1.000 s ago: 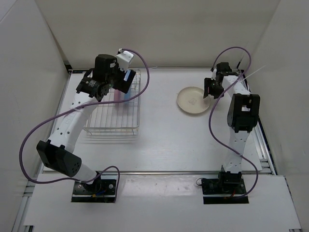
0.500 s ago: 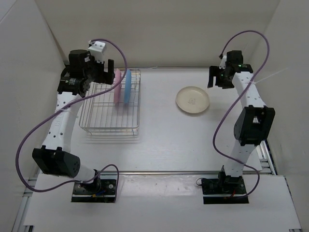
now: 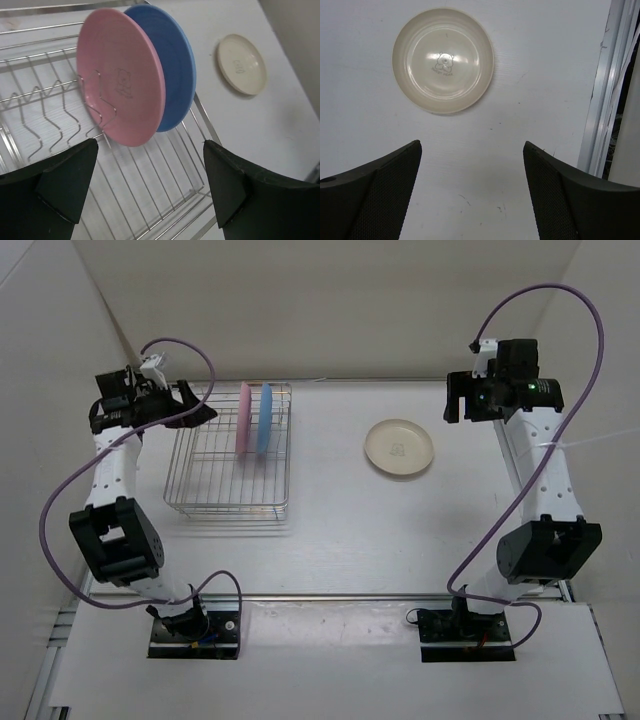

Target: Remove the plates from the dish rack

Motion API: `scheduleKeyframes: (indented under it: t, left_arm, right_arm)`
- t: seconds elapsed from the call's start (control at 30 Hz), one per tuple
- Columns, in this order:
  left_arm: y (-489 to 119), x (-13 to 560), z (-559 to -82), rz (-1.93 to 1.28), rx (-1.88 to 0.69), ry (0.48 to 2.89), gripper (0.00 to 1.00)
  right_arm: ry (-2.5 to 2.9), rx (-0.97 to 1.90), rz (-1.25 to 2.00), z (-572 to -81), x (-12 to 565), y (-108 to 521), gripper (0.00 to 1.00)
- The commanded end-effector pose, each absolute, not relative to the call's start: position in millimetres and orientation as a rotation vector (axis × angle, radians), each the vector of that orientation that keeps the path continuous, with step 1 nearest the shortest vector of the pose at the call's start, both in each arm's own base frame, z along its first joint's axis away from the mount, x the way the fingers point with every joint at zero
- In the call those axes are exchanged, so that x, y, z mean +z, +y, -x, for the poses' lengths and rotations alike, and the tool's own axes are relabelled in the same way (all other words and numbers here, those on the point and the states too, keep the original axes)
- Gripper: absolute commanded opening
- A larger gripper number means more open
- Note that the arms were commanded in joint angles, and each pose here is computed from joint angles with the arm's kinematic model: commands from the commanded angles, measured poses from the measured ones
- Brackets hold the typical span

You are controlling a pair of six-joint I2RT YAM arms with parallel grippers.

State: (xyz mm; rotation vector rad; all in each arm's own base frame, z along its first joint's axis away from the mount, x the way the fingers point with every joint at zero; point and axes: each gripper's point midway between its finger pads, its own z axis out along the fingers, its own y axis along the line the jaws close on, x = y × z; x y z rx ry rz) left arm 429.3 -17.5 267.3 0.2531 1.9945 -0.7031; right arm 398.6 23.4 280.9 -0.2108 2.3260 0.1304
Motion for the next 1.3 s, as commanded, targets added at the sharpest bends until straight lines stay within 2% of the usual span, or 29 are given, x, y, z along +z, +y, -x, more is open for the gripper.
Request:
scheduleKeyframes:
  t: [0.0, 0.5, 0.7, 0.97, 1.03, 1.27]
  left_arm:
    - [-40.2, 270.2, -427.8, -0.354, -0.965, 1.912, 0.97]
    - [-74.8, 237.9, -475.6, -0.372, -1.009, 1.956, 0.95]
    - [-77.5, 226.7, -482.3, -0.354, -1.019, 1.972, 0.82]
    - [-75.7, 211.6, -491.3, -0.326, -1.026, 1.989, 0.76]
    - [-77.3, 210.1, -491.4, -0.309, -1.053, 1.992, 0.67]
    - [-82.0, 212.4, -495.5, -0.329, -1.064, 1.982, 0.55]
  right_arm:
    - [2.346, 0.138, 0.251, -386.3, 279.7, 25.6, 0.85]
    - [2.371, 0.135, 0.257, -374.9, 268.0, 27.4, 0.85]
    - [2.362, 0.134, 0.257, -372.0, 269.0, 27.4, 0.85]
    - [2.362, 0.149, 0.250, -366.5, 268.8, 29.3, 0.85]
    - [2.360, 0.162, 0.255, -366.3, 268.9, 31.1, 0.85]
    - [2.371, 0.149, 0.250, -365.5, 265.3, 29.0, 0.85]
